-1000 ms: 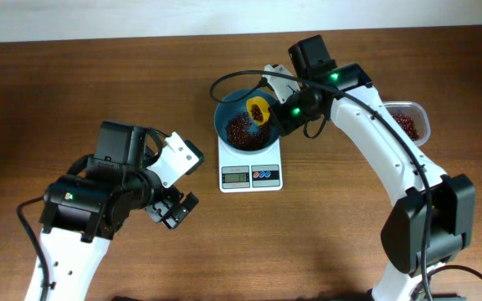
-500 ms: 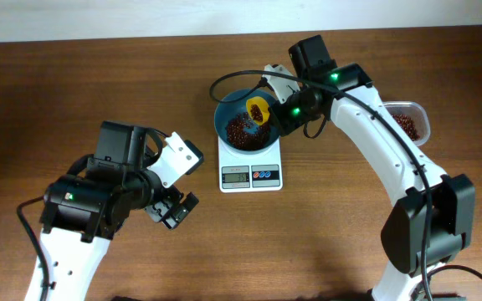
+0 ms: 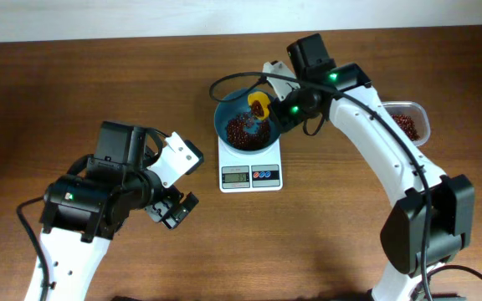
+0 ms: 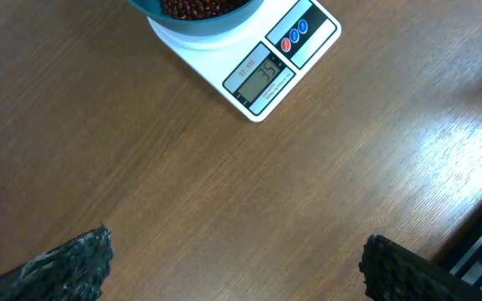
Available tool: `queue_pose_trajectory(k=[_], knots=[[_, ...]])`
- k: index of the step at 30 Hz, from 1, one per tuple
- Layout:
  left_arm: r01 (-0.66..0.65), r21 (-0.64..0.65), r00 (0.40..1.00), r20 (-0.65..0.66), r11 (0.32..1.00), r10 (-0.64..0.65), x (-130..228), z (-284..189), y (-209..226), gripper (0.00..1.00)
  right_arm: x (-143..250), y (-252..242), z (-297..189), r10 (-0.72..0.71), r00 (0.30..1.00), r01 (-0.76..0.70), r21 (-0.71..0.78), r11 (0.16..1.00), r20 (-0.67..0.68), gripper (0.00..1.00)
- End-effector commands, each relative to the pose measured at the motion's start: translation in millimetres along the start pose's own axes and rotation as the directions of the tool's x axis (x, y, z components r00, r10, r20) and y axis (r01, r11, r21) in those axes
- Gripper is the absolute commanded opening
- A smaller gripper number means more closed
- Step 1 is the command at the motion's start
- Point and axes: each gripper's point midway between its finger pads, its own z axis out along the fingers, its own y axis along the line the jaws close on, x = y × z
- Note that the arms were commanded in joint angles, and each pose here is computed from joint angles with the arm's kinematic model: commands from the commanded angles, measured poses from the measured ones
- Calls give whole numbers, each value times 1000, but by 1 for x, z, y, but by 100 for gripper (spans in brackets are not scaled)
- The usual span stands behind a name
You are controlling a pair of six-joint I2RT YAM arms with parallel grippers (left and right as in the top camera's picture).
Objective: Scoop item into bowl and weigh 50g on scale
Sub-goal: 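Tilt the scoop with the right gripper to pour beans into the bowl, then hold the scoop tilted over the bowl to empty remaining beans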
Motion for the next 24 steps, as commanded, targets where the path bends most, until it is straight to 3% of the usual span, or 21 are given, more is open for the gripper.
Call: queue_pose_trajectory(k=[1,24], knots=[[-17,-10,1000,10,1000,17,-4,-3,4,99,-21,10,-22,-58,997,55,54,997,60,4],[-17,-9,1000,10,1000,17,-4,-3,4,99,-11,19,-21,-65,998,64,55,996,10,4]])
